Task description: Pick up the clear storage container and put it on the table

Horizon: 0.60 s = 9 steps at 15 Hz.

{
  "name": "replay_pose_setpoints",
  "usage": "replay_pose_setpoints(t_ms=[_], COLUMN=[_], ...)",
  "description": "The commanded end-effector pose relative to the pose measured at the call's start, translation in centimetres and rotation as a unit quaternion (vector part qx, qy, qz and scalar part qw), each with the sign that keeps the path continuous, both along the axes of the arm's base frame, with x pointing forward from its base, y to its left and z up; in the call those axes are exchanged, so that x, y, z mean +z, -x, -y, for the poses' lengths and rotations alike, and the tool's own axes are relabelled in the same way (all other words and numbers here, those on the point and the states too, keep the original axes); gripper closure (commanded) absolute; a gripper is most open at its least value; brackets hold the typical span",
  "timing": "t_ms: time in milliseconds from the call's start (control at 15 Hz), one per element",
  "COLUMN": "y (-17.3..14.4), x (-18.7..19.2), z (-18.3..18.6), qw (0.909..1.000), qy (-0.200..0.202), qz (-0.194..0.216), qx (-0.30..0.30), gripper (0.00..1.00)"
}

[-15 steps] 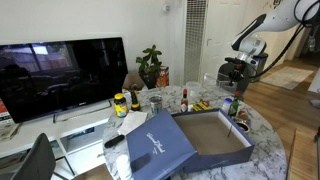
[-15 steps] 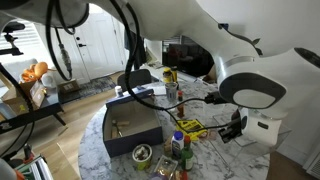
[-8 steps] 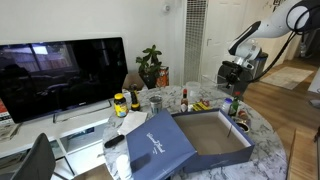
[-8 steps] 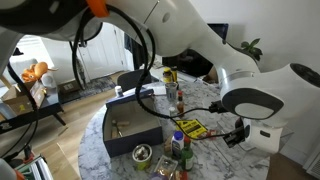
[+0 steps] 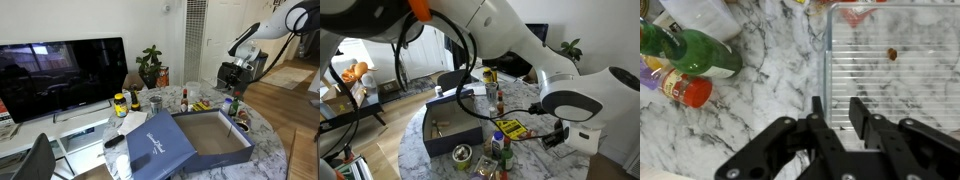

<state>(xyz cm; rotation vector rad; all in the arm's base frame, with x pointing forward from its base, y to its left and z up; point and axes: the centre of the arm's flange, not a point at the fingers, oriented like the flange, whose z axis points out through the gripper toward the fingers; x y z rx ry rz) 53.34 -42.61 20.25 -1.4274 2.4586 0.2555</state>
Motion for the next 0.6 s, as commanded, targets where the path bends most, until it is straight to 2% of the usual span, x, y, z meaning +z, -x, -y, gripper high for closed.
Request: replay_pose_setpoints(t_ms=[0,267,400,467,533], y=[3.5,8.7,11.2,10.9,8.3], x=[5.3,11.7,14.4,14.6,13.3], z=[-0.6,-1.8,-4.0,-5.4,-1.9], qw=[0.9973,0.9836,0.9715,0.9646,0.9749], qy=[-0.049,-0.077,-0.098,-0.117,-0.097], qz=[0.04,0.076,0.09,0.089,0.089], qx=[0.039,0.144,0.196,0.219,0.179], gripper=[0.33,0.02,0.0,0.0,0.0])
